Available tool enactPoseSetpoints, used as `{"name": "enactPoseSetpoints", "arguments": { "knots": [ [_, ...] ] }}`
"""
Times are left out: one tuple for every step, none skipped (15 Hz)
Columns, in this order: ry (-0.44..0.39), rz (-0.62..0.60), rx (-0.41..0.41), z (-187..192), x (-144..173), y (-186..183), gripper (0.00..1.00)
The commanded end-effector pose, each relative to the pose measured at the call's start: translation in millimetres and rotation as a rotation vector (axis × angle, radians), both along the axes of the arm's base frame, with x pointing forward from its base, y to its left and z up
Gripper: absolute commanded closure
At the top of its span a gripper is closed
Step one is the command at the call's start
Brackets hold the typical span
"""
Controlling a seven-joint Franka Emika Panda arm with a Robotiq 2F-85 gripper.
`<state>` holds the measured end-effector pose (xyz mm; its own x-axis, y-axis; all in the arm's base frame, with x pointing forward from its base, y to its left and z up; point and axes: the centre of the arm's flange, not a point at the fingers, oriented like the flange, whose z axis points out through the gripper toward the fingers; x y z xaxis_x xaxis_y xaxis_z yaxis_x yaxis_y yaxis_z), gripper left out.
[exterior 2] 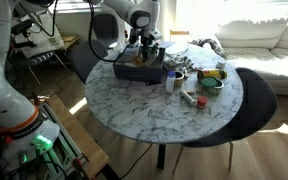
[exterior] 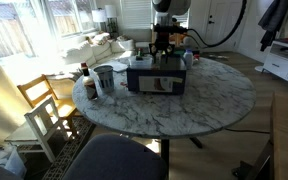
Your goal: Remove the clear case from the box and put it on the table
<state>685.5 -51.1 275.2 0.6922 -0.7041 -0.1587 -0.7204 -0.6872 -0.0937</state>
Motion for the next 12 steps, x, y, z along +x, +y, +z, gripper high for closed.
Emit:
{"name": "enactPoseSetpoints", "arguments": {
  "knots": [
    [0.012,-0.035,0.012,-10.2,13.4,2.0,0.65],
    [0.011,-0.038,0.013,-10.8,14.2,1.6,0.72],
    [0.01,-0.041,0.013,-10.6,14.0,1.2,0.8],
    [0.008,-0.043,0.017,-9.4,13.8,0.4,0.87],
    [0.007,-0.045,0.022,-6.9,13.2,-0.8,0.95],
    [0.005,-0.047,0.029,-2.6,12.2,-2.0,0.99],
    [0.006,-0.048,0.032,0.4,11.0,-3.2,1.0],
    [0.002,-0.037,0.034,4.0,8.3,-3.8,1.0],
    [-0.003,-0.042,0.031,6.5,6.7,-4.2,1.0],
    [-0.004,-0.035,0.03,10.3,3.1,-3.4,1.0],
    [-0.005,-0.032,0.028,16.0,-1.8,-2.3,0.99],
    [-0.009,-0.032,0.029,21.0,-5.2,-1.8,0.99]
  ]
}}
